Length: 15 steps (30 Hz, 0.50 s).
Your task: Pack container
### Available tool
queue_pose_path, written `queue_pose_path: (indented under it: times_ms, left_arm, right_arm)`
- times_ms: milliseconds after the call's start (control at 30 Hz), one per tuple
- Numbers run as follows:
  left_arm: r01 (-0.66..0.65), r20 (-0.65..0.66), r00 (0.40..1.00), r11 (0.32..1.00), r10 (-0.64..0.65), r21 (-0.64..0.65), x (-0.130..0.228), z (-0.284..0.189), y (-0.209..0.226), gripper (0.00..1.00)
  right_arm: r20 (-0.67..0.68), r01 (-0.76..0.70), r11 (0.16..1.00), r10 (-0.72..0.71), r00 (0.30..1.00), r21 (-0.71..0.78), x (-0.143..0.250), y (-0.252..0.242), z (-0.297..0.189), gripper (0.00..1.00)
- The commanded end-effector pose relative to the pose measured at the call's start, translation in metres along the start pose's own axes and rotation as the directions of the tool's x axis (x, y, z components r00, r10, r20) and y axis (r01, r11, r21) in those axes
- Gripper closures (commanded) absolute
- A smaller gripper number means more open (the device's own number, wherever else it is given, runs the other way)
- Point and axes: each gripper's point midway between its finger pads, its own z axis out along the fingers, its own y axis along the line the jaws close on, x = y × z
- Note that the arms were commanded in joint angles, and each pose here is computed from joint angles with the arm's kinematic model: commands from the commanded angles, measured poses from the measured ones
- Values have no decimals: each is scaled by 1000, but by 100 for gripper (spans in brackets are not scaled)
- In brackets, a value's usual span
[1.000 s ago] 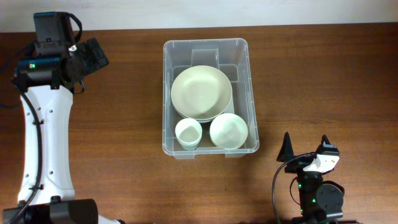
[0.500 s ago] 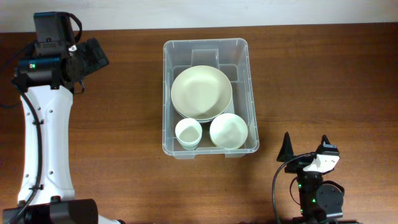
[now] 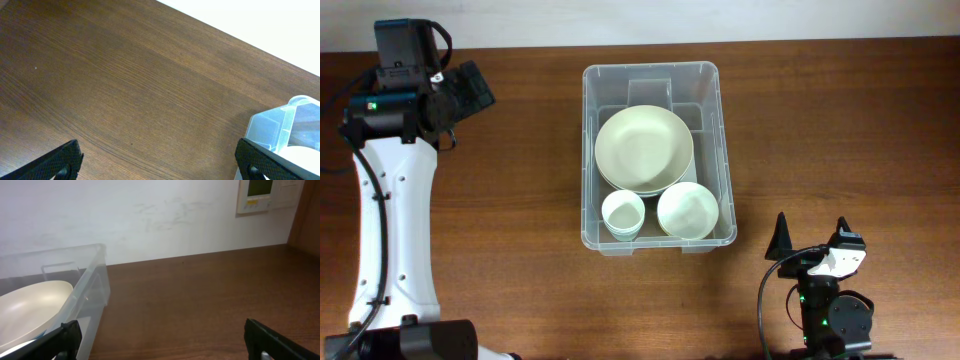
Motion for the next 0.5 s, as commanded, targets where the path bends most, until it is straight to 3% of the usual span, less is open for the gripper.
queue_pose_path:
  times_ms: [0, 233, 467]
  left_arm:
    - [10, 19, 1000, 1000, -10, -2, -6, -4, 1, 0]
    - [24, 71, 997, 1000, -23, -4, -14, -25, 8, 0]
    - [43, 286, 956, 994, -70, 102, -25, -138, 17, 0]
  right_arm:
    - [4, -2, 1000, 2, 1000, 16, 2, -3, 0, 1]
    - [4, -2, 1000, 2, 1000, 16, 2, -3, 0, 1]
    - [4, -2, 1000, 2, 1000, 16, 2, -3, 0, 1]
